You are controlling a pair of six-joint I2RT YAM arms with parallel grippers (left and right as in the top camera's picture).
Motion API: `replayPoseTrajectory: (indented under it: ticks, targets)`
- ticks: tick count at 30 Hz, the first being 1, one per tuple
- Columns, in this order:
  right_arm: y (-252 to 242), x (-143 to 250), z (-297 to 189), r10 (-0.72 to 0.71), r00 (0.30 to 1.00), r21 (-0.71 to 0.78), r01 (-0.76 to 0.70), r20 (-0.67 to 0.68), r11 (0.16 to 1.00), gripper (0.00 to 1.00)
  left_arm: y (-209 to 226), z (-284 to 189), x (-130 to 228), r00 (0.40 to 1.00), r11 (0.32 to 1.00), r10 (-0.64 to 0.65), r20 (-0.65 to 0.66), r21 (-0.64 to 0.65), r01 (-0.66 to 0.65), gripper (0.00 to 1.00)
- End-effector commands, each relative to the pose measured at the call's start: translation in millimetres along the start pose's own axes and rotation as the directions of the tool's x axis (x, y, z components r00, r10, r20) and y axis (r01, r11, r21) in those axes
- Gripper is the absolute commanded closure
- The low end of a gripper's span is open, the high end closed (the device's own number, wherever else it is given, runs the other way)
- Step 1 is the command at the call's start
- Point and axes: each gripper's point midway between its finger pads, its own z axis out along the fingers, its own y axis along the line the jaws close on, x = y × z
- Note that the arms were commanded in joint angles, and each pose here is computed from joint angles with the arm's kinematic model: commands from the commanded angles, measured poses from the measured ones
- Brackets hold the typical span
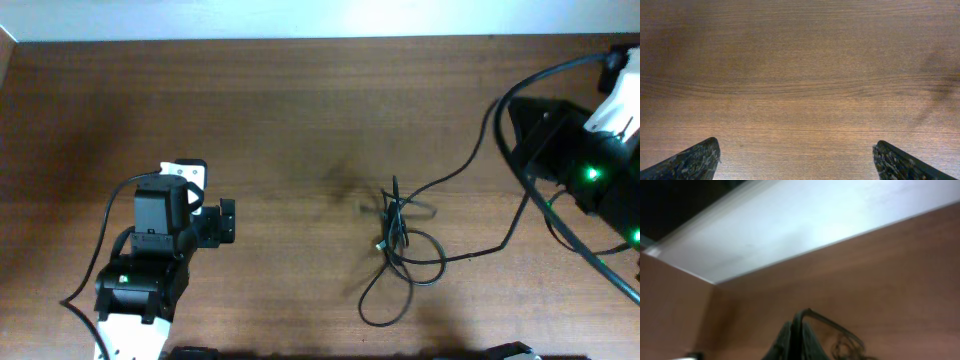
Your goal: Untangle cables
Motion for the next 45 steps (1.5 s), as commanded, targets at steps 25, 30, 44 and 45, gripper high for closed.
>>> replayPoseTrajectory:
  ticks: [25, 30, 44, 45]
  targets:
    - [-25, 32, -7, -0.083, 0.987, 0.102, 0.097, -0.134, 0.99, 0.96, -180, -45, 16, 0.985, 0.399, 0.165, -0.051, 0.917, -0.019, 0.01]
    - [-23, 33, -6, -0.083, 0.987, 0.092, 0.096, -0.139, 0.991, 0.96, -256, -43, 33, 0.953, 0.191, 0.302, 0.001, 0.98, -0.062, 0.02]
    - [-11, 45, -8, -0.077, 0.977, 0.014, 0.082, -0.198, 0.997, 0.96, -368, -1, 47, 0.969, 0.477, 0.246, 0.02, 0.868, -0.139, 0.01]
    - [-10, 46, -8, -0.077, 0.976, 0.008, 0.08, -0.202, 0.997, 0.96, -369, 6, 48, 0.969, 0.511, 0.244, 0.029, 0.846, -0.154, 0.01]
